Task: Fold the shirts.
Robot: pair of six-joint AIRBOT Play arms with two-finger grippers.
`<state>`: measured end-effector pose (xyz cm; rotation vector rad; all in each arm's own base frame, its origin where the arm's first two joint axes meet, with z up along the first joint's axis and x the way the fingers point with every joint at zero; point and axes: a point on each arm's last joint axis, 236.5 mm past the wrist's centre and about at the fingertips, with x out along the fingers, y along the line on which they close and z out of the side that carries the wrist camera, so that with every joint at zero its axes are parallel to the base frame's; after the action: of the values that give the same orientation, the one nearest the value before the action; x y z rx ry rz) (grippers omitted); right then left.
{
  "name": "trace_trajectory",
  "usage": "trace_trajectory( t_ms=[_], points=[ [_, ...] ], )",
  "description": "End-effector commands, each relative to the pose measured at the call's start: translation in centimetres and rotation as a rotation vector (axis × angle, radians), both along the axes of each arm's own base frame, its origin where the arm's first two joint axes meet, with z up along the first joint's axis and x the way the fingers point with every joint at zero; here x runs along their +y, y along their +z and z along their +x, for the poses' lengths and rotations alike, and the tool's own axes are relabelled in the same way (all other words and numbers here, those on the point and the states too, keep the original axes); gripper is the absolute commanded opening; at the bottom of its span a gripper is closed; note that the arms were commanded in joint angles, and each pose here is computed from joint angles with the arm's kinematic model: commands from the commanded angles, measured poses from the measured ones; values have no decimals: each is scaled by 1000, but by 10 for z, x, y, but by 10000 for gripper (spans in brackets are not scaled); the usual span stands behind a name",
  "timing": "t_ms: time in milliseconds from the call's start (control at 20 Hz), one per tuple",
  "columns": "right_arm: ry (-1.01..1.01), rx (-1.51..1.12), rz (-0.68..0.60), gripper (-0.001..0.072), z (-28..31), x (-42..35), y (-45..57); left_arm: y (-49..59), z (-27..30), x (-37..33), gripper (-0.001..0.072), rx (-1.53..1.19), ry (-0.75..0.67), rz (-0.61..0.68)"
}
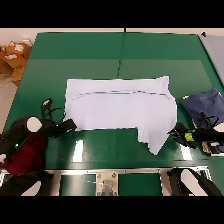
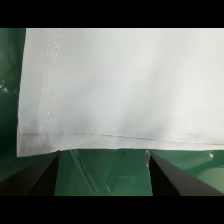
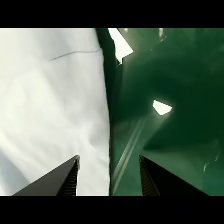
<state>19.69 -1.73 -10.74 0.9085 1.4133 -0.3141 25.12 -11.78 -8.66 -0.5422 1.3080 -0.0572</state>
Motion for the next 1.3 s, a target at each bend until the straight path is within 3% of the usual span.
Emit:
trace_trajectory(
  t_ms=[0,150,200,250,300,400,450,500,600,900,1250],
  points=[
    [-23,-7,10,444,-1,4,-7,-16,-3,-11,613,50,64,-66],
    [-52,-35,32,444,7,7,-4,-19,1,-16,612,42,56,-82],
    [-64,-45,46,443,11,10,-3,-18,7,-14,549,16,68,-80],
    [-64,-48,59,443,13,14,-2,-17,14,-13,395,-11,78,-76],
    [-51,-45,72,408,14,20,-3,-15,21,-10,351,-45,83,-70],
    [-17,-47,85,289,20,33,-7,-10,36,-6,348,-104,113,-65],
    [9,-71,93,229,26,40,-8,-8,41,-4,149,-129,121,-61],
    [40,-102,100,159,34,47,-6,-6,45,-3,17,-145,121,-58],
    [96,-149,92,15,46,50,2,-4,45,-3,17,-148,96,-43],
    [152,-55,-18,13,30,11,24,12,20,42,15,-2,-167,226],
    [138,46,-129,13,-3,-11,37,12,-16,48,16,139,-295,256]
  ],
)
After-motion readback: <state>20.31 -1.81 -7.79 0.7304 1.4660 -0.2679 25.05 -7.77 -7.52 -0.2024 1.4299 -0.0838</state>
